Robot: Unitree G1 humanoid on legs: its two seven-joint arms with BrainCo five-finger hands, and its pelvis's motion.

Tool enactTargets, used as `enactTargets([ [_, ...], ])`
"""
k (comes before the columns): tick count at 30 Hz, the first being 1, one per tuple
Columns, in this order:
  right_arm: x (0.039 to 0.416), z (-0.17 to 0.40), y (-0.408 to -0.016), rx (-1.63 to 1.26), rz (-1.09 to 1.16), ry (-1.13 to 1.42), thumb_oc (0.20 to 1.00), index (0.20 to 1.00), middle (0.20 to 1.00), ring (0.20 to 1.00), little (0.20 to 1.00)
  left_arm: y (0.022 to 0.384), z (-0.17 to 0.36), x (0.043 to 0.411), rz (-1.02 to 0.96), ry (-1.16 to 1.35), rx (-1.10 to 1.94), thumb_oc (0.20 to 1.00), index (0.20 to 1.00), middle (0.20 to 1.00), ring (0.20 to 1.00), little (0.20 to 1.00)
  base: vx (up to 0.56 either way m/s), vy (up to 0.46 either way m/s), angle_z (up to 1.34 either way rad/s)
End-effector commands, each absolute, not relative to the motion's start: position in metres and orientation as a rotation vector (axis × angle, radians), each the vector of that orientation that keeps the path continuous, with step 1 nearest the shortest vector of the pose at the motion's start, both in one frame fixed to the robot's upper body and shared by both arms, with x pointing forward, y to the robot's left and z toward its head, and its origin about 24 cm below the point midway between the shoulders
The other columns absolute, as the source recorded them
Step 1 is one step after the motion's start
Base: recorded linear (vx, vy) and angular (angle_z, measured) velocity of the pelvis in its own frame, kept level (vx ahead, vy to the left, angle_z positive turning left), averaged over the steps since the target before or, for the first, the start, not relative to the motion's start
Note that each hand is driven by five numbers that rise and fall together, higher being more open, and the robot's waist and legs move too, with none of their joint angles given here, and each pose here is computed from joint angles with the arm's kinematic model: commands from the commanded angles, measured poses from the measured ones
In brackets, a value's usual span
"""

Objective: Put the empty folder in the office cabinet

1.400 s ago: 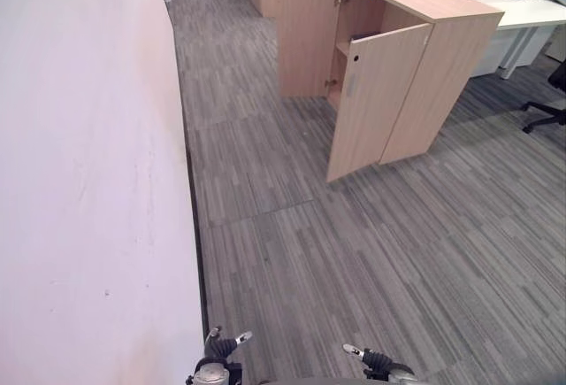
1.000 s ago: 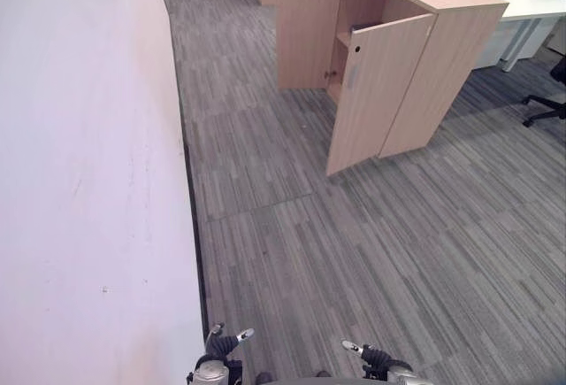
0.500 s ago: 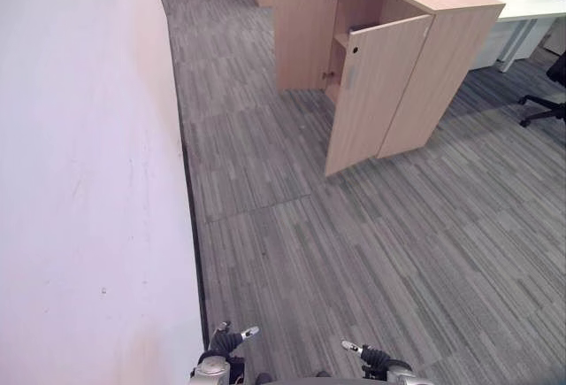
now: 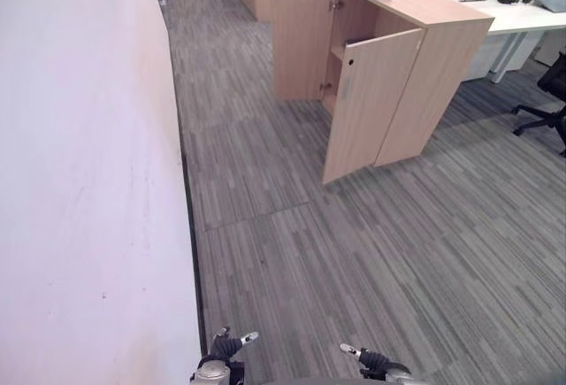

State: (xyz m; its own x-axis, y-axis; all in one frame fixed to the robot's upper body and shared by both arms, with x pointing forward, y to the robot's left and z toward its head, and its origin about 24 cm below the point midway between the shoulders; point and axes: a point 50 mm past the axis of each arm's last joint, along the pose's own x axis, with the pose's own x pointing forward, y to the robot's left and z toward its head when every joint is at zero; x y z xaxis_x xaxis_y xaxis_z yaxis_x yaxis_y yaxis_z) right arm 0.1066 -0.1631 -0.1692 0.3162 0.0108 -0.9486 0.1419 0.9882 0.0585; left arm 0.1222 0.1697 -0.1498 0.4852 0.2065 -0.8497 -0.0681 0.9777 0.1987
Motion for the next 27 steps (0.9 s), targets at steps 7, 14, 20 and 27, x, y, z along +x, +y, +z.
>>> enactTargets([
  [7,0.096,-0.173,-0.129,0.245,-0.051,1.305,1.000,1.000,1.000,1.000,1.000,0.164,-0.153,0.123,0.201,1.058,0.084,1.000,1.000,1.000,1.000,1.000,0.00,0.000,0.00],
  [14,0.100,-0.172,-0.130,0.238,-0.041,1.295,1.000,1.000,1.000,1.000,1.000,0.167,-0.150,0.127,0.189,1.047,0.106,1.000,1.000,1.000,1.000,1.000,0.00,0.000,0.00],
  [20,0.104,-0.171,-0.131,0.226,-0.026,1.289,1.000,1.000,1.000,1.000,1.000,0.169,-0.147,0.130,0.183,1.032,0.112,1.000,1.000,1.000,1.000,1.000,0.07,-0.024,0.02],
  [27,0.115,-0.168,-0.133,0.224,-0.019,1.260,1.000,1.000,1.000,1.000,1.000,0.169,-0.145,0.134,0.197,1.014,0.101,1.000,1.000,1.000,1.000,1.000,0.10,-0.075,0.16],
])
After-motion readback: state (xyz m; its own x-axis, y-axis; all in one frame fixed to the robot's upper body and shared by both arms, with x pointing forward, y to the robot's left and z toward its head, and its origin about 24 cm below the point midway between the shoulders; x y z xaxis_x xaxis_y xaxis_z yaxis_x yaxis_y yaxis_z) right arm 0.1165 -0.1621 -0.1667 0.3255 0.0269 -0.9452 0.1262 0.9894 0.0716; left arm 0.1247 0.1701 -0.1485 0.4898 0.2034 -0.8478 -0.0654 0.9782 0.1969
